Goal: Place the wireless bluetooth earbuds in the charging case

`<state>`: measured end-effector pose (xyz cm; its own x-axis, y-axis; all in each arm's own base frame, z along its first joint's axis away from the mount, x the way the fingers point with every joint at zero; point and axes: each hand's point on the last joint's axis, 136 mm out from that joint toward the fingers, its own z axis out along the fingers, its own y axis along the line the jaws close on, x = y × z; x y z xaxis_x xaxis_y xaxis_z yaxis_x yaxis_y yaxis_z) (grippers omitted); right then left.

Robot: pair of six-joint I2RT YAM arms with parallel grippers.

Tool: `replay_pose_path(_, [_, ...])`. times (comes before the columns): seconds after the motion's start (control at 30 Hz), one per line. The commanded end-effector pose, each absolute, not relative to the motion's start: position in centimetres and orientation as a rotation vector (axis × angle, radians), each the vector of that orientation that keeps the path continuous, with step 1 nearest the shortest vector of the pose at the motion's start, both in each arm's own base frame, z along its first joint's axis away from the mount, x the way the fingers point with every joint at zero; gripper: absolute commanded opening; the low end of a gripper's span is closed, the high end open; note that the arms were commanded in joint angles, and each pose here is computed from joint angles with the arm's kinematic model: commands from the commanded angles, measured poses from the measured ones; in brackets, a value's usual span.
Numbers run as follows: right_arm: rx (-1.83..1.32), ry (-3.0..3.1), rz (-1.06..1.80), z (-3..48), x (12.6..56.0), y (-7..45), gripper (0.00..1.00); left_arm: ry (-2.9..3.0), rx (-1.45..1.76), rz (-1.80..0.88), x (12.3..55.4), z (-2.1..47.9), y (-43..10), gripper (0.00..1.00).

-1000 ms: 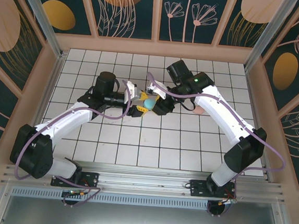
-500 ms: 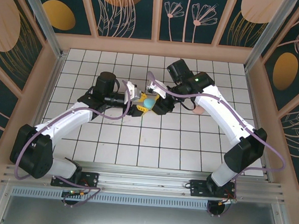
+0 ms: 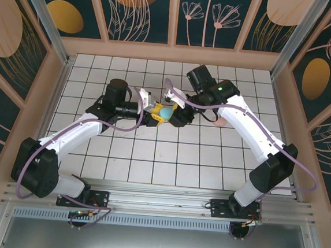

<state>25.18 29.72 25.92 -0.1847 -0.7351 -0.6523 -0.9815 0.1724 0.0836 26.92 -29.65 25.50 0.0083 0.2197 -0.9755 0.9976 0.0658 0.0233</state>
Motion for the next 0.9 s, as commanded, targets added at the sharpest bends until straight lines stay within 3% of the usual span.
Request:
replay_pose_path(0.0, [-1.563,1.890,0.652,28.3,25.4,29.6,0.54,1.365,1.289,-1.060,26.7,26.4,-29.7,0.23])
replay_pose_path(0.17, [-1.477,1.828,0.577,29.9,26.2,28.9,0.72,1.384,1.219,-1.042,27.0,26.9,-29.2,0.23])
replay_pose_path(0.27, [-1.396,1.781,0.509,31.4,26.7,28.0,0.99,1.385,1.159,-1.034,27.4,27.5,-28.7,0.23])
replay_pose_path(0.43, [-1.175,1.689,0.412,34.6,27.7,26.1,0.99,1.386,1.100,-1.046,27.4,28.3,-28.2,0.22])
replay_pose_path(0.6, [-0.927,1.575,0.586,38.3,27.2,24.3,0.99,1.378,1.060,-1.082,27.2,29.3,-28.1,0.21])
replay_pose_path(0.87, [-1.124,1.581,0.691,36.0,25.9,25.7,0.99,1.381,1.120,-1.104,26.5,29.7,-28.3,0.21])
